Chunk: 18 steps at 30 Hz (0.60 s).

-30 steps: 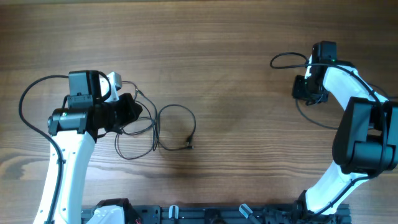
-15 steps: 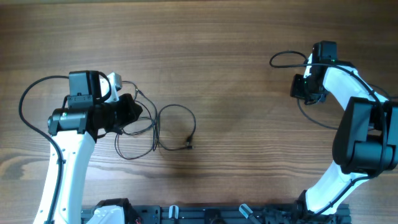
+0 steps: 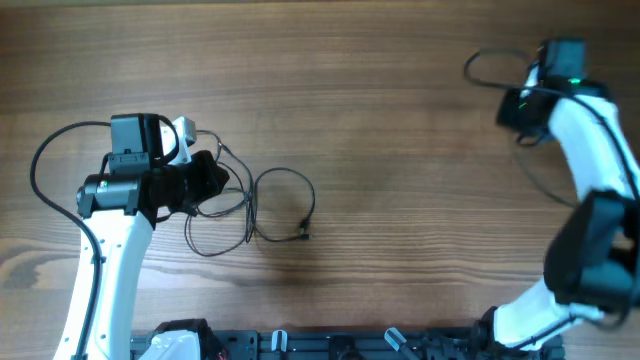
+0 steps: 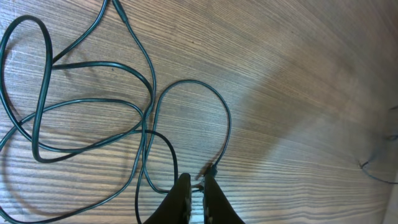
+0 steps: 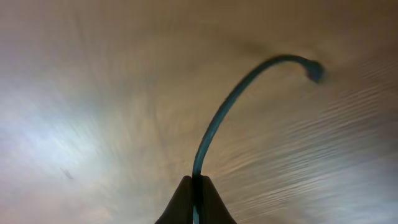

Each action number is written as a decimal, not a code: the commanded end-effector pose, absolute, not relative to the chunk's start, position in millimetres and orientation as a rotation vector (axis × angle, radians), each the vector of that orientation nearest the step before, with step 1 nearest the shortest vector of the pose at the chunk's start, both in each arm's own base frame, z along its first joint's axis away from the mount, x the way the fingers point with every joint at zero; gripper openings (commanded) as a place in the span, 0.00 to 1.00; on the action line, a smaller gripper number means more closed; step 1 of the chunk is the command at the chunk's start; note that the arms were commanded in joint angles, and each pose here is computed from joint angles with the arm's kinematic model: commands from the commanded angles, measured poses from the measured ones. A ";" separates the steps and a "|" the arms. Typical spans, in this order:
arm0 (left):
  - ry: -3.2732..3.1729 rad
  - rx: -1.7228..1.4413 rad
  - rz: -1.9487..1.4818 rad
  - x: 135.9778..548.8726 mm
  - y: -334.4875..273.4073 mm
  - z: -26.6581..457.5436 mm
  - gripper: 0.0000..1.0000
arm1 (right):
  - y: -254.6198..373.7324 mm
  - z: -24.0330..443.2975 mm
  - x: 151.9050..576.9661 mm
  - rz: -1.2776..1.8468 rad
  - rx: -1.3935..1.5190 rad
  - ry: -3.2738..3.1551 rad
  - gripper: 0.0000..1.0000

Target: Untangle cables

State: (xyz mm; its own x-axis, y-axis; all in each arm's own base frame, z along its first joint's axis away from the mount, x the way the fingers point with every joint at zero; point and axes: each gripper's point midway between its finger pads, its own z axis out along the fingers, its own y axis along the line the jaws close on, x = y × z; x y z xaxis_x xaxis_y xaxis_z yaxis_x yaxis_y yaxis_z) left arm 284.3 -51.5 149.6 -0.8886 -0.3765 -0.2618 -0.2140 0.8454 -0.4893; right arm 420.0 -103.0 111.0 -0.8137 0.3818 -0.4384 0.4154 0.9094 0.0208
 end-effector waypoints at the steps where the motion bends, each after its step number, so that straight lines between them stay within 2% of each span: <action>1: 2.681 -0.408 -0.637 281.6 -52.3 147.5 0.09 | -154.8 189.1 413.7 -0.198 0.827 2.346 0.04; 5: 2.687 -0.410 -0.638 280.3 -52.3 146.9 0.09 | -202.9 214.8 387.8 -0.273 1.006 2.205 0.04; 13: 2.691 -0.413 -0.638 279.3 -52.4 146.5 0.09 | -265.0 193.0 345.0 -0.363 1.222 2.187 0.06; 15: 2.693 -0.413 -0.638 278.9 -52.4 146.3 0.09 | -273.3 187.5 338.3 -0.374 1.254 2.187 0.11; 18: 2.694 -0.413 -0.638 278.8 -52.4 146.3 0.09 | -282.7 180.2 331.4 -0.382 1.293 2.189 0.33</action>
State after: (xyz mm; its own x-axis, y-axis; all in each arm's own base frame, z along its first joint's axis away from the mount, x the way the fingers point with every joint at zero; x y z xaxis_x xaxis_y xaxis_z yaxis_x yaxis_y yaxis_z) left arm 281.5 -51.6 148.2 -0.8921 -0.3771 -0.2491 -0.2211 0.8449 -0.4872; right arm 338.3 -272.4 196.4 -0.3802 0.6840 -0.6225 0.8464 0.5287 0.0640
